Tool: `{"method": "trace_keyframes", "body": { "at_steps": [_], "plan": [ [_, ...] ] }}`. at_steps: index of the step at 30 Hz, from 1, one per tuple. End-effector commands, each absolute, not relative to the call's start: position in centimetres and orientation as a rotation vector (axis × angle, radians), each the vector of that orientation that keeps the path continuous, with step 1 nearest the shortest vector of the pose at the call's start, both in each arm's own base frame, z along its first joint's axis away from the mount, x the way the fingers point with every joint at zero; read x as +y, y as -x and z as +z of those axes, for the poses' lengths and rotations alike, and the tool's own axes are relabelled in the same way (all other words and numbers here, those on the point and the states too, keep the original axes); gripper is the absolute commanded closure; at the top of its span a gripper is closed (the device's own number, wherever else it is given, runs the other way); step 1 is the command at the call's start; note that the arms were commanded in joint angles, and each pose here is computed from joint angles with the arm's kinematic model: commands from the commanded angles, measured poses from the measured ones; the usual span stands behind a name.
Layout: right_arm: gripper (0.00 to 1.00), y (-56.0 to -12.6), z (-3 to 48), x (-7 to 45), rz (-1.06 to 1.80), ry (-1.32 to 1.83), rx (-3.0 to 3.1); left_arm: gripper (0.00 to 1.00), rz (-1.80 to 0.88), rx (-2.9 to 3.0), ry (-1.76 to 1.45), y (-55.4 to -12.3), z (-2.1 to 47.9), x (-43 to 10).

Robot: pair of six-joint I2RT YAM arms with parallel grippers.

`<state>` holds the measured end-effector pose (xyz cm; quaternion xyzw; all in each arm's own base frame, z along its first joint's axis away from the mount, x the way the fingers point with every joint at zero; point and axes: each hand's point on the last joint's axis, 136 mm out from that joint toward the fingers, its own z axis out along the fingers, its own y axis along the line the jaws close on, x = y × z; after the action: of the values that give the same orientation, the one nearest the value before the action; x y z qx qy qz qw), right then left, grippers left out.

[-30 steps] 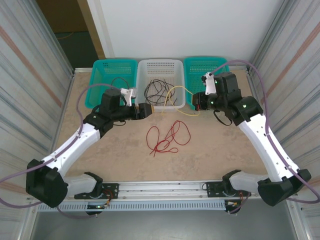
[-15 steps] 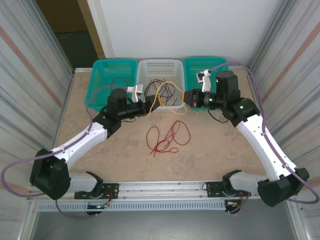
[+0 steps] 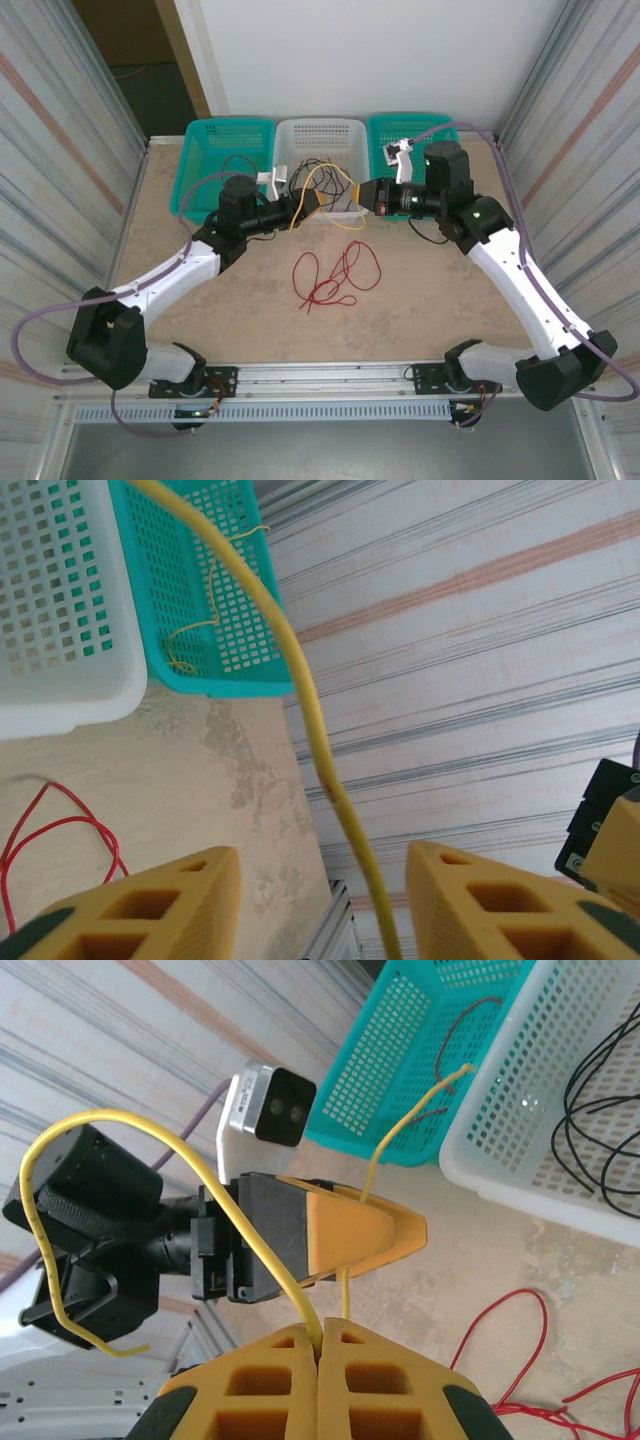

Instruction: Untangle the cables

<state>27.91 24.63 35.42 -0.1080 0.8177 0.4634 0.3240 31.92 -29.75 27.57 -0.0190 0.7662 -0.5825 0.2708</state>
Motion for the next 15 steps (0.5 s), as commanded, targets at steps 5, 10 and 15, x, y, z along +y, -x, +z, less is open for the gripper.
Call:
{"method": "trace_keyframes", "body": {
  "at_steps": [5,10,15],
  "plan": [
    [1.00,-28.6,36.5,23.8,1.172,0.213,2.086,0.83,-1.605,2.015,0.040,-32.0,29.0,-30.1],
    [1.00,-31.0,38.1,20.1,1.183,-0.084,1.922,0.95,-1.629,1.900,0.156,-32.7,30.4,-28.7],
    [1.00,-33.2,36.8,18.5,1.254,-0.358,1.874,1.00,-1.637,1.795,0.251,-33.1,31.3,-27.5]
  ]
}}
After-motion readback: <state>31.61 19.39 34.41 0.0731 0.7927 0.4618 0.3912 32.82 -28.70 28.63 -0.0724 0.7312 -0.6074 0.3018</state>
